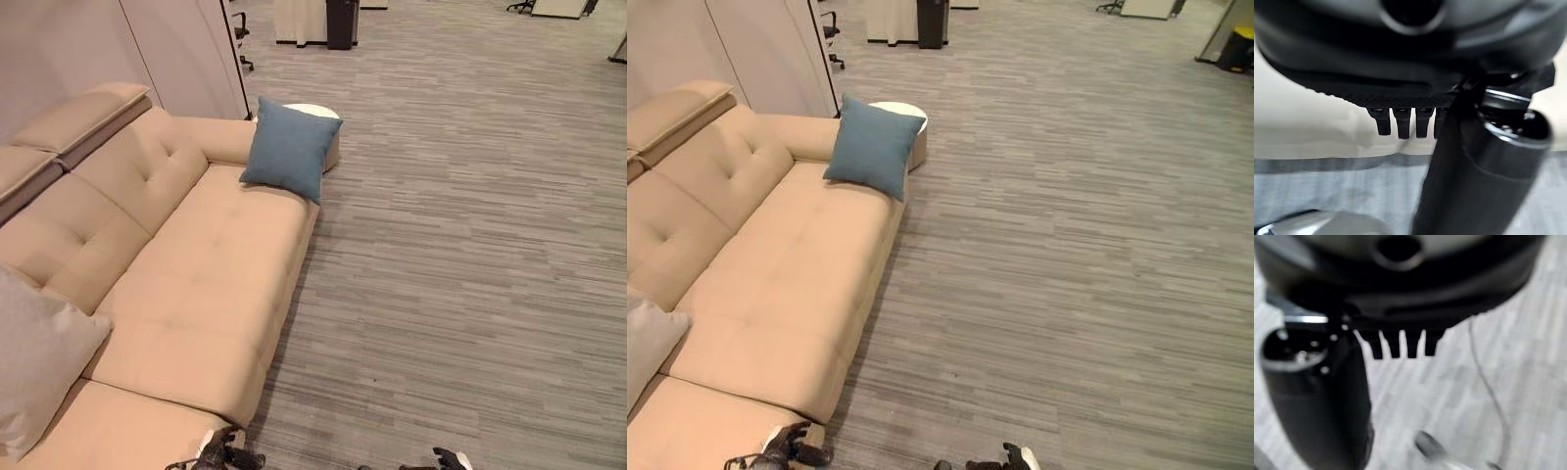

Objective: Pick up all the scattered cushions and arrange them neatly on the sofa.

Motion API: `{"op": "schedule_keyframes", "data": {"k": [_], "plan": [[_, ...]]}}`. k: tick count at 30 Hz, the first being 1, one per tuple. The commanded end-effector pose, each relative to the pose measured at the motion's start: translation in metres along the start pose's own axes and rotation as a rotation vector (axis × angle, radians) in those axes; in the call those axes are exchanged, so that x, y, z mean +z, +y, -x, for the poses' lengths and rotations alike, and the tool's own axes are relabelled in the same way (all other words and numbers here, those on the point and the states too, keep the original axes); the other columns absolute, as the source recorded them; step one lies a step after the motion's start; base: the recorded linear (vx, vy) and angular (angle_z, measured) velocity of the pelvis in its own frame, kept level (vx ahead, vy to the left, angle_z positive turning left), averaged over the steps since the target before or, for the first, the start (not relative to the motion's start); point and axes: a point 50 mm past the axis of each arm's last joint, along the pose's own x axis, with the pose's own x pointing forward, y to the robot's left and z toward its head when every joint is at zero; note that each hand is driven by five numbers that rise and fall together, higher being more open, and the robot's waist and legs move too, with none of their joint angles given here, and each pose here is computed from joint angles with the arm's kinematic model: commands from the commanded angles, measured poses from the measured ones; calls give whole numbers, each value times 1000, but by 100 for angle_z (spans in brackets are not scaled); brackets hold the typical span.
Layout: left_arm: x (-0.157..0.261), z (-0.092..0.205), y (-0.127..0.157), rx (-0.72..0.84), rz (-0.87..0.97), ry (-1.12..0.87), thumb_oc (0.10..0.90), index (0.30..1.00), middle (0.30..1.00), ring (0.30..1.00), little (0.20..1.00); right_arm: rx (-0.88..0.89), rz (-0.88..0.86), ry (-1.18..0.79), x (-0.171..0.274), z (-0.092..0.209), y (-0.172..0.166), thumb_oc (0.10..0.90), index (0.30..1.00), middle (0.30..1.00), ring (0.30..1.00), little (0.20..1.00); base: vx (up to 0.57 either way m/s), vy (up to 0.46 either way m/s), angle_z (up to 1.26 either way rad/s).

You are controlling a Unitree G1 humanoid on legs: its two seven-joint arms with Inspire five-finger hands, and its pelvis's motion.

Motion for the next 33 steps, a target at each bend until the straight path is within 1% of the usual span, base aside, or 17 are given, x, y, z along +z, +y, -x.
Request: {"op": "schedule_keyframes", "data": {"k": [1,7,10,13,17,18,19,21,24,28,32,33], "plan": [[21,-3,0,14,-17,-74,800,900,900,900,900,-98,44,-50,12,-6,-24,800,900,900,900,900,381,-44,-37],[9,-1,-2,8,-15,-33,800,900,900,900,900,-110,74,-107,20,-6,-25,800,900,900,900,900,317,-8,-31],[3,0,1,19,4,-15,800,900,900,900,900,-99,85,-115,21,-6,-24,800,900,900,900,900,240,-3,-57],[-13,2,8,34,5,39,800,900,900,900,900,-89,109,-119,20,-5,-23,800,900,900,900,900,300,9,-84],[-20,3,14,45,2,60,800,900,900,900,900,-72,128,-128,22,-6,-21,800,900,900,900,900,264,43,-22],[-14,1,19,51,-13,36,800,900,900,900,900,-129,87,-61,17,-14,-59,800,900,900,900,900,218,43,-28],[-7,0,20,51,-28,9,800,900,900,900,900,-138,89,-48,12,-14,-63,800,900,900,900,900,266,60,-36],[-4,-1,20,47,-61,0,800,900,900,900,900,-91,76,-52,13,-14,-57,800,900,900,900,900,159,60,5],[2,-2,16,37,-54,-10,800,900,900,900,900,-71,91,-66,19,-14,-48,800,900,900,900,900,191,43,21],[0,-2,12,18,-51,-3,800,900,900,900,900,-49,95,-74,20,-13,-42,800,900,900,900,900,327,-63,20],[0,-2,8,6,-49,3,800,900,900,900,900,-33,89,-49,13,-12,-38,800,900,900,900,900,333,-134,35],[-6,-1,4,-8,-52,25,800,900,900,900,900,-27,104,-32,7,-11,-37,800,900,900,900,900,329,-187,87]]}}
